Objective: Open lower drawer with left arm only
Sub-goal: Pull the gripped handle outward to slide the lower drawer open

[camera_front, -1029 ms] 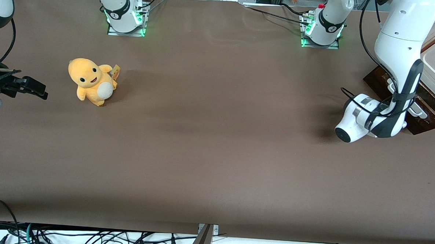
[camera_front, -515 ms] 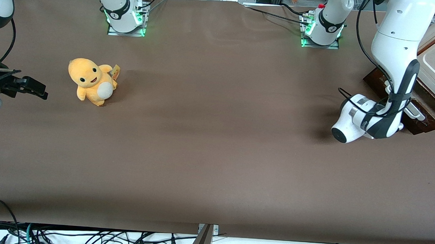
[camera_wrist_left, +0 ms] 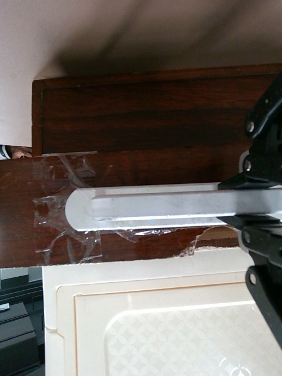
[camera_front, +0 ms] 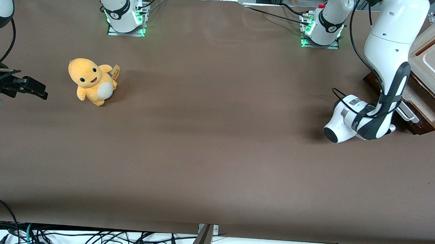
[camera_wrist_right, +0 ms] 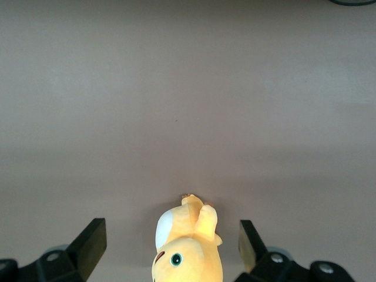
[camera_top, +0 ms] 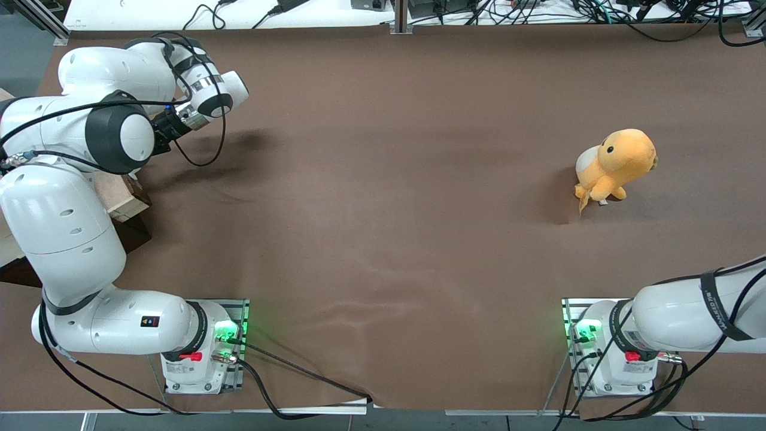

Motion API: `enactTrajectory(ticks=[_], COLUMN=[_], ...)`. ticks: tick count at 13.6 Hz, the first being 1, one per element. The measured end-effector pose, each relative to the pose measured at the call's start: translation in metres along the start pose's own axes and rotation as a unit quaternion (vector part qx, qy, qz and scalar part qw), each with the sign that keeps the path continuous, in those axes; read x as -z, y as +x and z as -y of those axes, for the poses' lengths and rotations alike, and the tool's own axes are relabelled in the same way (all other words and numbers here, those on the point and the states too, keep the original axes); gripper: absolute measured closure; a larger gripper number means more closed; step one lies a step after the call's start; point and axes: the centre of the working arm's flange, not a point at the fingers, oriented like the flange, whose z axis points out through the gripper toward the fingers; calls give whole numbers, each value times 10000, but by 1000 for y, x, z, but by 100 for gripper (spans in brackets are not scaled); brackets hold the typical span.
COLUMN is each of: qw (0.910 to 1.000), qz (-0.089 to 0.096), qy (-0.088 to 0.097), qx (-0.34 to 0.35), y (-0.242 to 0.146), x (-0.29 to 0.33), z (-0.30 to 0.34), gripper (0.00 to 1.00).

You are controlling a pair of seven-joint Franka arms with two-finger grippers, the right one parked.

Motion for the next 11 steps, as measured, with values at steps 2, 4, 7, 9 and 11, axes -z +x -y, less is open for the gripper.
enactTrajectory(ticks=[2,4,7,9,11], qw=[10000,10000,10000,10000,10000], qz=[-18,-16,-17,-42,-90], qy=[12,17,17,17,28], qx=[-9,-10,-9,-11,-20], y=[-1,-1,-1,-2,-4], x=[2,2,2,5,10], z=[-1,-2,-2,-2,-3], gripper=[83,83,83,83,85])
